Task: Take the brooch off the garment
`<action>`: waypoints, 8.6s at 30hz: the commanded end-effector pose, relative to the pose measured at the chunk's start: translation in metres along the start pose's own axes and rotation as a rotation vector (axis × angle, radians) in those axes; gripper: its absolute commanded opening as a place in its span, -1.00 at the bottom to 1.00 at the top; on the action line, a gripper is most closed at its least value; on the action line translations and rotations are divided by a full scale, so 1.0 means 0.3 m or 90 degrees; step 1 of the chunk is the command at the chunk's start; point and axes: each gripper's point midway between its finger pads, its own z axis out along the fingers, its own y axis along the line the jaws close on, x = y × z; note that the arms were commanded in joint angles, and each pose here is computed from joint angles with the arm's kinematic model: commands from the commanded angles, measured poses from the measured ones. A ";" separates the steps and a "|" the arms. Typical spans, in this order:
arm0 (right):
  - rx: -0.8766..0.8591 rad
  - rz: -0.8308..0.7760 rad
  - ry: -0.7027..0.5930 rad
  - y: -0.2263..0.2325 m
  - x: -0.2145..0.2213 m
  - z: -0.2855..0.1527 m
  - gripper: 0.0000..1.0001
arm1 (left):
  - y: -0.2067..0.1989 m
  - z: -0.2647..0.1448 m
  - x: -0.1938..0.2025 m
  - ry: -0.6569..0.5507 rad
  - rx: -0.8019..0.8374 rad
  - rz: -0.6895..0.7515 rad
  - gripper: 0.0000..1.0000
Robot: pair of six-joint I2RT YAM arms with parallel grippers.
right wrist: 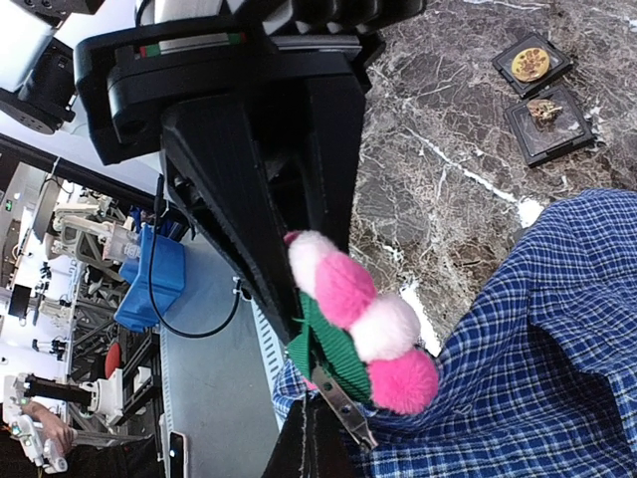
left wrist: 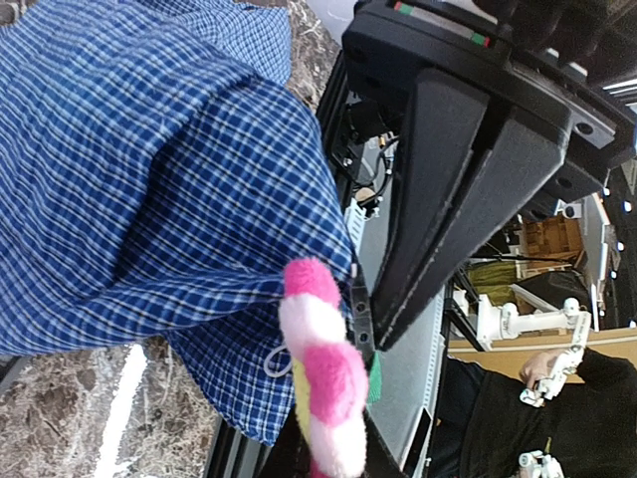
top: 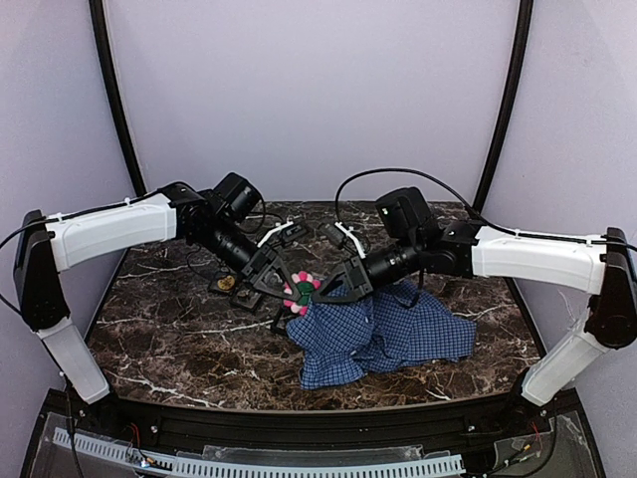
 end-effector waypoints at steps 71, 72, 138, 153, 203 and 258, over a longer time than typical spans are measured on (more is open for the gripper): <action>-0.109 -0.069 -0.293 0.196 -0.395 -0.184 -1.00 | -0.220 -0.274 -0.273 -0.361 -0.031 0.161 0.19; -0.113 -0.070 -0.298 0.206 -0.401 -0.188 -1.00 | -0.233 -0.284 -0.286 -0.374 -0.026 0.170 0.12; 0.394 -0.081 -0.204 -0.117 -0.301 0.048 -0.44 | 0.036 -0.294 -0.252 -0.386 -0.241 -0.123 -0.98; 0.003 -0.082 -0.190 0.093 -0.301 -0.001 -1.00 | -0.037 -0.185 -0.139 -0.236 -0.149 0.075 -0.98; 0.319 -0.354 -0.065 0.117 -0.270 -0.027 0.08 | 0.010 -0.118 -0.056 -0.135 -0.048 0.016 -0.98; 0.601 -0.247 -0.118 -0.096 -0.176 0.056 -1.00 | -0.019 -0.215 -0.141 -0.276 -0.008 0.004 -0.98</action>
